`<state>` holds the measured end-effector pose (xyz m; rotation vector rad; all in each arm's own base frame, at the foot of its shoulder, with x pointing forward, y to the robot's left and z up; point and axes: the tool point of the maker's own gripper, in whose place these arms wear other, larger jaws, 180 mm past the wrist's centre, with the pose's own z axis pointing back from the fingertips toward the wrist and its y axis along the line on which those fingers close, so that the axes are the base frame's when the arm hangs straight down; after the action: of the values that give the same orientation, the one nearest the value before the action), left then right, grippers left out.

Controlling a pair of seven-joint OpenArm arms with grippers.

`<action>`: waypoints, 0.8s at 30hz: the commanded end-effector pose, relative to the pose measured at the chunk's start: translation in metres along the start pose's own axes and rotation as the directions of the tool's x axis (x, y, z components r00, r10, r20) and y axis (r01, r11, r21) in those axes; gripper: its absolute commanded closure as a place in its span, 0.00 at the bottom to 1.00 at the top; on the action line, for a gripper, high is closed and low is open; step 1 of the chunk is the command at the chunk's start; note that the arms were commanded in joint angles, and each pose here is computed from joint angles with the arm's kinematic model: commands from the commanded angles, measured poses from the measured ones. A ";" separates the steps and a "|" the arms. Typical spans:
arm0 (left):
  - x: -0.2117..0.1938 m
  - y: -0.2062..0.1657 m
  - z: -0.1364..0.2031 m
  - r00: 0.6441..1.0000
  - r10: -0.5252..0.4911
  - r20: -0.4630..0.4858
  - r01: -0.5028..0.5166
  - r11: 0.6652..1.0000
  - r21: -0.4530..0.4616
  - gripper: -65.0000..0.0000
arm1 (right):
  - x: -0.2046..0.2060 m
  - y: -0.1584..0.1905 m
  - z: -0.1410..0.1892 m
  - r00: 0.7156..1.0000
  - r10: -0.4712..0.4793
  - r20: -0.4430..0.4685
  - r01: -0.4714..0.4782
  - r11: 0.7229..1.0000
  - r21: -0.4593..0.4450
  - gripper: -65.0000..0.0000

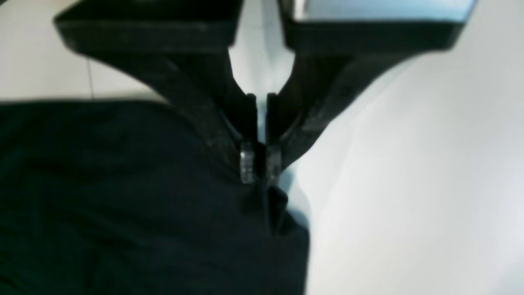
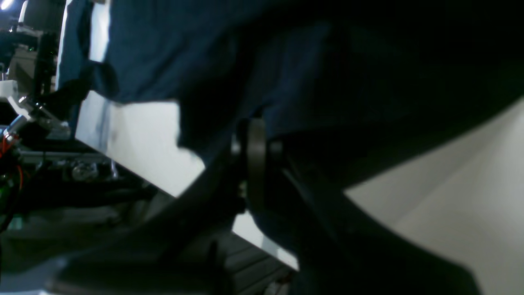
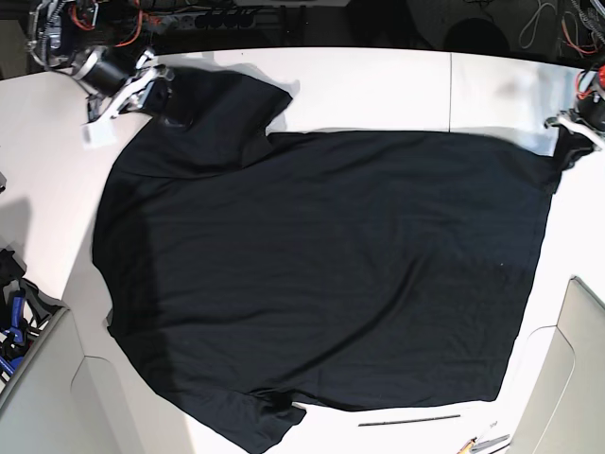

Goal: Fold the T-shirt properly
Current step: 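Lift the shoulder corners and fold them toward the hem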

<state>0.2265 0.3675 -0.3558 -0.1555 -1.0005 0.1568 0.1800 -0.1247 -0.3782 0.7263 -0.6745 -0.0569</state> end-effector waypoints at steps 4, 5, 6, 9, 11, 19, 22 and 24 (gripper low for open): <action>0.042 -0.001 0.009 0.993 -0.019 0.116 0.021 1.000 -0.018 1.00 | 0.056 0.013 0.016 0.982 0.116 0.147 -0.116 0.993 -0.005 1.00; 0.043 -0.001 0.009 0.993 -0.024 0.114 0.026 0.999 -0.019 1.00 | 0.066 0.014 0.017 0.976 0.140 0.167 -0.140 0.990 -0.014 1.00; 0.043 -0.001 0.009 0.993 -0.024 0.114 0.027 0.999 -0.019 1.00 | 0.075 0.014 0.017 0.970 0.162 0.183 -0.160 0.987 -0.026 1.00; 0.046 -0.001 0.008 0.992 -0.024 0.127 0.027 0.999 -0.019 1.00 | 0.099 0.008 0.012 0.952 0.232 0.201 -0.221 0.972 -0.077 1.00; 0.051 -0.001 0.006 0.990 -0.037 0.136 0.040 0.999 -0.015 1.00 | 0.114 0.007 0.008 0.941 0.253 0.224 -0.239 0.967 -0.088 1.00; 0.086 0.002 -0.013 0.975 -0.030 0.221 0.032 0.999 -0.005 1.00 | 0.172 -0.007 -0.004 0.907 0.306 0.291 -0.277 0.951 -0.138 1.00; 0.095 0.003 -0.024 0.970 -0.004 0.243 0.008 1.000 -0.015 1.00 | 0.197 -0.013 -0.005 0.895 0.314 0.319 -0.281 0.949 -0.144 1.00; 0.097 -0.002 -0.036 0.970 0.016 0.243 -0.007 0.999 -0.037 1.00 | 0.215 -0.013 -0.008 0.886 0.317 0.338 -0.286 0.948 -0.139 1.00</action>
<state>0.3015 0.3767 -0.3154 -0.1881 -1.1885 0.1904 0.3476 -0.1861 -0.2938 0.5191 -1.0495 0.0602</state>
